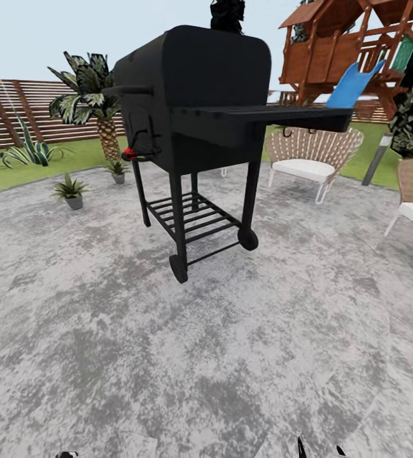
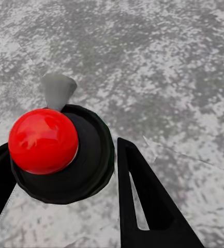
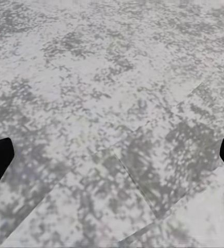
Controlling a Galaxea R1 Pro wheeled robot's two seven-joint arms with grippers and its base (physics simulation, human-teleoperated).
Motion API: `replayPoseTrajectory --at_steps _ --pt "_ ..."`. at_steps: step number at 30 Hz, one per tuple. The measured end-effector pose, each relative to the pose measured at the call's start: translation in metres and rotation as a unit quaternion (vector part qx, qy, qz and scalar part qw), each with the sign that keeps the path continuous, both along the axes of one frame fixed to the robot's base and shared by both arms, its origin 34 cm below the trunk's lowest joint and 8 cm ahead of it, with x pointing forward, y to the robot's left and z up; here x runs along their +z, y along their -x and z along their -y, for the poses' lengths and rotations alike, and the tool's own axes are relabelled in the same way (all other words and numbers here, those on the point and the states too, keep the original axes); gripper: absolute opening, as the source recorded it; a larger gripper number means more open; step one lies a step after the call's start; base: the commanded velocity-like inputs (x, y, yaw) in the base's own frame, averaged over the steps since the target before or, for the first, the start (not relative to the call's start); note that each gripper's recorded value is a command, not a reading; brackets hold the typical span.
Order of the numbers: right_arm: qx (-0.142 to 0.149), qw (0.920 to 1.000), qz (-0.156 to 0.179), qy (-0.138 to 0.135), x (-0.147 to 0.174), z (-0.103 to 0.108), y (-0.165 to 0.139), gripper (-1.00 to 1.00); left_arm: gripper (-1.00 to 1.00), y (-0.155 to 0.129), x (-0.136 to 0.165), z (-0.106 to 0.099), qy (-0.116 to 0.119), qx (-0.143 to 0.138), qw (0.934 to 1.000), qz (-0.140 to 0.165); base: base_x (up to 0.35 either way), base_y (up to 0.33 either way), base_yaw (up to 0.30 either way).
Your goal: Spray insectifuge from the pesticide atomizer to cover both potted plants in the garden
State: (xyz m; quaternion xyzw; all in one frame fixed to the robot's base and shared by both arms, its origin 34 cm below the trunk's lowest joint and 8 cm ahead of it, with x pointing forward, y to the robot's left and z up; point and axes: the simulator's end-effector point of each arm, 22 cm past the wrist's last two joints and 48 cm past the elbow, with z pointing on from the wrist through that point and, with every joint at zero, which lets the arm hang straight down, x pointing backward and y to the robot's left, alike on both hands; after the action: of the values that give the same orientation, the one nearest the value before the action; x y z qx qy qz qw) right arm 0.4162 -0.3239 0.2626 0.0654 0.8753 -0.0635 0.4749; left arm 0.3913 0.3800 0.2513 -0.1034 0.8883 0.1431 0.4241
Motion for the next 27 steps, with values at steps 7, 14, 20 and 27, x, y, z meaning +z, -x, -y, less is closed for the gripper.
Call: replayPoseTrajectory --at_steps 7,14,20,27 --pt "0.0 1.0 0.003 0.0 0.0023 0.0002 -0.002 1.0 -1.0 -0.002 0.0021 -0.0003 0.0 0.0 1.0 0.003 0.33 0.098 0.22" --pt "0.0 1.0 0.007 0.0 0.0046 0.0004 -0.004 1.0 -1.0 -0.004 0.0042 -0.0003 0.0 0.001 1.0 0.007 0.308 0.168 0.219" --pt "0.0 0.9999 0.01 0.0 0.0066 0.0004 -0.0058 1.0 -1.0 -0.0059 0.006 -0.0001 0.0 0.0 1.0 0.01 0.295 0.187 0.219" --pt "0.001 0.9999 0.014 0.0 0.0089 -0.0002 -0.0079 1.0 -1.0 -0.008 0.0081 0.0001 0.0 0.0 0.9999 0.013 0.298 0.164 0.22"
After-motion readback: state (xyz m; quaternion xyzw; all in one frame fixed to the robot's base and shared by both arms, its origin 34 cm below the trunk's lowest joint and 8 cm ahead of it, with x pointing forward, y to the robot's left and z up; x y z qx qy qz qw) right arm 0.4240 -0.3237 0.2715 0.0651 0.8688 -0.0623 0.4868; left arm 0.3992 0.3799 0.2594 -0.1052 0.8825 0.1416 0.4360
